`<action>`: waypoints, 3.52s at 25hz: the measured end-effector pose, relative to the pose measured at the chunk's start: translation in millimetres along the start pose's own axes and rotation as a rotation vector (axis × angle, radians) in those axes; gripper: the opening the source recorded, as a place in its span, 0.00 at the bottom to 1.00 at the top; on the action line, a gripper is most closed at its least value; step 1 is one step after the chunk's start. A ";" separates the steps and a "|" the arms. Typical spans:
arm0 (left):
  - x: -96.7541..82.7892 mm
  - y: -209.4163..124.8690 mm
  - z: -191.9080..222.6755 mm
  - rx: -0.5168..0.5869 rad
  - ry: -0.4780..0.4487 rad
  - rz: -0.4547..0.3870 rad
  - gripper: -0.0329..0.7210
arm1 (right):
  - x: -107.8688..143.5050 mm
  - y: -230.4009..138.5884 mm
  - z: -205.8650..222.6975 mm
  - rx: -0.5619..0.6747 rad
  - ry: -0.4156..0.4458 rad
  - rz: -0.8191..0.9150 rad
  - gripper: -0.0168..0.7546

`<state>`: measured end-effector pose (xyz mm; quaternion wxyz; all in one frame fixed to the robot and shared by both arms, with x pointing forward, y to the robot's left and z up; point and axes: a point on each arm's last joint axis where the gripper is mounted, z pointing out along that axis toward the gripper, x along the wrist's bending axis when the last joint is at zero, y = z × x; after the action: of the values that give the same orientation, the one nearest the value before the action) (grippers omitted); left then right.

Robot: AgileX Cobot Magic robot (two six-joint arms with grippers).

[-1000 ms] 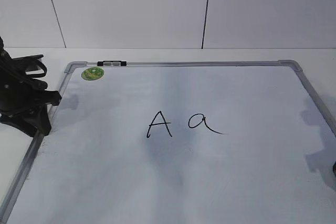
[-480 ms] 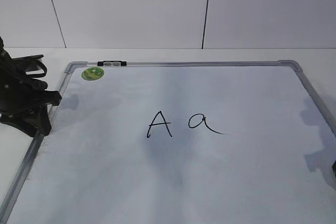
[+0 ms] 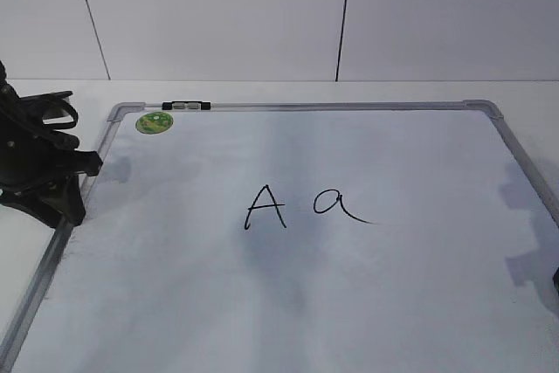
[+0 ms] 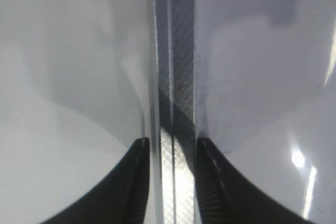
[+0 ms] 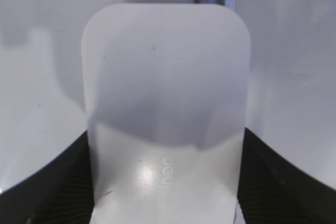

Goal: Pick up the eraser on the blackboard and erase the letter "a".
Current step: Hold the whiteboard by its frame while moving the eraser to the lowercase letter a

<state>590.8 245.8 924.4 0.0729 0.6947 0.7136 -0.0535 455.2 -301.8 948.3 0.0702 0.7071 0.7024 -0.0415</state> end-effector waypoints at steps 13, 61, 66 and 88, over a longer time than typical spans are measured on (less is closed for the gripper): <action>0.0 0.1 0.0 -0.001 0.000 0.000 0.33 | -0.1 0.1 -0.3 0.002 -0.001 0.000 0.72; -0.3 0.4 -0.7 0.001 0.007 0.003 0.20 | 3.5 14.2 -27.6 -0.040 0.081 0.019 0.72; 0.7 0.7 -1.2 0.001 0.018 0.018 0.13 | 4.2 21.9 -38.4 -0.061 0.104 0.027 0.72; 0.9 0.7 -1.5 0.003 0.021 0.021 0.12 | 90.7 87.0 -82.4 -0.153 0.180 -0.240 0.72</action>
<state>591.5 247.0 925.8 0.0648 0.7029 0.7069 -0.0464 539.7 -199.5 1018.8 0.0550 0.6117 0.7863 0.0676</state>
